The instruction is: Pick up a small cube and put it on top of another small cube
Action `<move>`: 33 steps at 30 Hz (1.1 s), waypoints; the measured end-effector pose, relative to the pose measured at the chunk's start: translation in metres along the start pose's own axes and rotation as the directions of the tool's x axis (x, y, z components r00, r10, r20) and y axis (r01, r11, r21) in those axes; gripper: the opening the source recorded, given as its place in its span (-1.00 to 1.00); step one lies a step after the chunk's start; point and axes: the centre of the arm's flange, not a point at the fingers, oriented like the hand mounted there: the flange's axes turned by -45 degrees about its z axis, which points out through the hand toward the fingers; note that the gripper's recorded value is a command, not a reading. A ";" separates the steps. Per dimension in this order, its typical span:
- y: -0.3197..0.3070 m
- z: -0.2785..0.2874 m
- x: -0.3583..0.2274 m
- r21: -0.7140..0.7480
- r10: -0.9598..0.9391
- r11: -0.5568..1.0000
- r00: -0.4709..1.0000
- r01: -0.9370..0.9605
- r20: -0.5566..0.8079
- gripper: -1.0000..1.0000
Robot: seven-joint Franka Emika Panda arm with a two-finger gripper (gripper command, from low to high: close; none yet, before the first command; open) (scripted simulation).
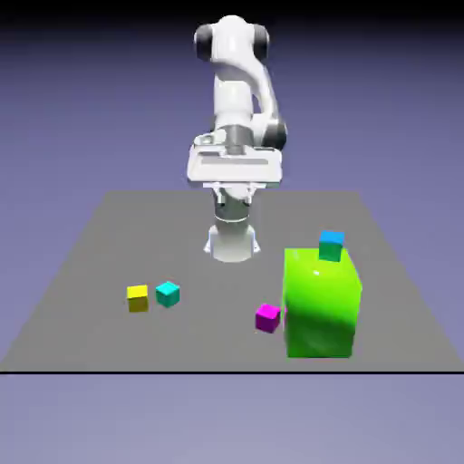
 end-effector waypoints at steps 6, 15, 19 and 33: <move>0.027 0.083 -0.069 0.079 -0.269 0.963 0.890 0.259 0.368 0.00; 0.083 0.151 -0.207 0.401 -0.592 0.777 0.347 0.485 0.727 0.00; 0.101 0.154 -0.239 0.488 -0.630 0.726 0.184 0.485 0.755 0.00; 0.108 0.173 -0.263 0.485 -0.628 0.726 0.183 0.487 0.757 -1.00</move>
